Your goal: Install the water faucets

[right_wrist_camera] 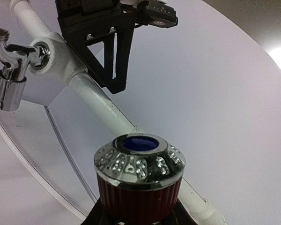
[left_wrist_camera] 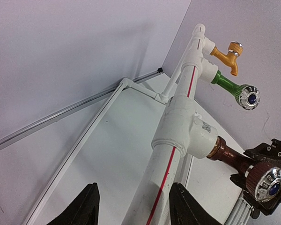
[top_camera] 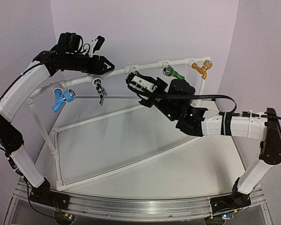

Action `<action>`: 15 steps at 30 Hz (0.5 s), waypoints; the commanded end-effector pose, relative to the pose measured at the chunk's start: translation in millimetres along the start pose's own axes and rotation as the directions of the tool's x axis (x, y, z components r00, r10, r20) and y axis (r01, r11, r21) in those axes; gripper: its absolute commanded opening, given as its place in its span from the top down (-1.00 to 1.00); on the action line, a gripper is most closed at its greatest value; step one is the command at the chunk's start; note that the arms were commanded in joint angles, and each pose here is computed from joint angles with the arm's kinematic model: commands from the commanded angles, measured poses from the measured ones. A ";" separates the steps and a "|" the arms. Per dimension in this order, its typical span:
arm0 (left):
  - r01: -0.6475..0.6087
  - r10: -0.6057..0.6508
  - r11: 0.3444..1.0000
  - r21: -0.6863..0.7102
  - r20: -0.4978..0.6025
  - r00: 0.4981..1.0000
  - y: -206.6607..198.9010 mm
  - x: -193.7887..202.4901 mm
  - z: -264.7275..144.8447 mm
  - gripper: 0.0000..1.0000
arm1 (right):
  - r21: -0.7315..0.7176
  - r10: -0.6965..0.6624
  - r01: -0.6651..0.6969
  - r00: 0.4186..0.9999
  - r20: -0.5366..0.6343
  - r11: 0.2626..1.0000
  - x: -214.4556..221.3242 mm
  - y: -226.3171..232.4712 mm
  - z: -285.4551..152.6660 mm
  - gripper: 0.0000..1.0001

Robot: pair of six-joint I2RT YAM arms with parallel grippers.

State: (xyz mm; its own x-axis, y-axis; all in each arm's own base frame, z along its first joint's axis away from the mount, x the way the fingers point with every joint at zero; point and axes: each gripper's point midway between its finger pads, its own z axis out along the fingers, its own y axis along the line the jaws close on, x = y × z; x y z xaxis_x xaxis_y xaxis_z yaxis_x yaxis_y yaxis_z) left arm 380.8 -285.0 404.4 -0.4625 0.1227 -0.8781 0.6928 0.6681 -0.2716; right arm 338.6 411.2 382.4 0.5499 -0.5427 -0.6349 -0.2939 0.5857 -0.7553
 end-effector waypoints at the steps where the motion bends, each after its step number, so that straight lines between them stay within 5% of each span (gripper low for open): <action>1: 0.148 -0.147 0.989 -0.020 -0.305 0.941 3.0 89.0 13.6 -0.06 | 0.147 0.140 -0.126 0.987 -0.082 0.981 33.5 -41.8 5.5 1.00; 15: 0.141 -0.140 0.990 -0.018 -0.303 0.943 1.9 90.1 10.2 -0.05 | 0.231 0.367 -0.342 0.927 -0.076 0.911 59.9 -48.8 12.9 1.00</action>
State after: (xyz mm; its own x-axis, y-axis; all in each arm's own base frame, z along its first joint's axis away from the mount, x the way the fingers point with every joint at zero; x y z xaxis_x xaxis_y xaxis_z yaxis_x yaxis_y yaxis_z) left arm 382.4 -284.7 406.3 -0.4454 0.1141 -0.8880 0.6955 0.6688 -0.2629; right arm 344.8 406.3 388.3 0.4791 -0.3677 -0.7970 -0.4091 0.7098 -0.5734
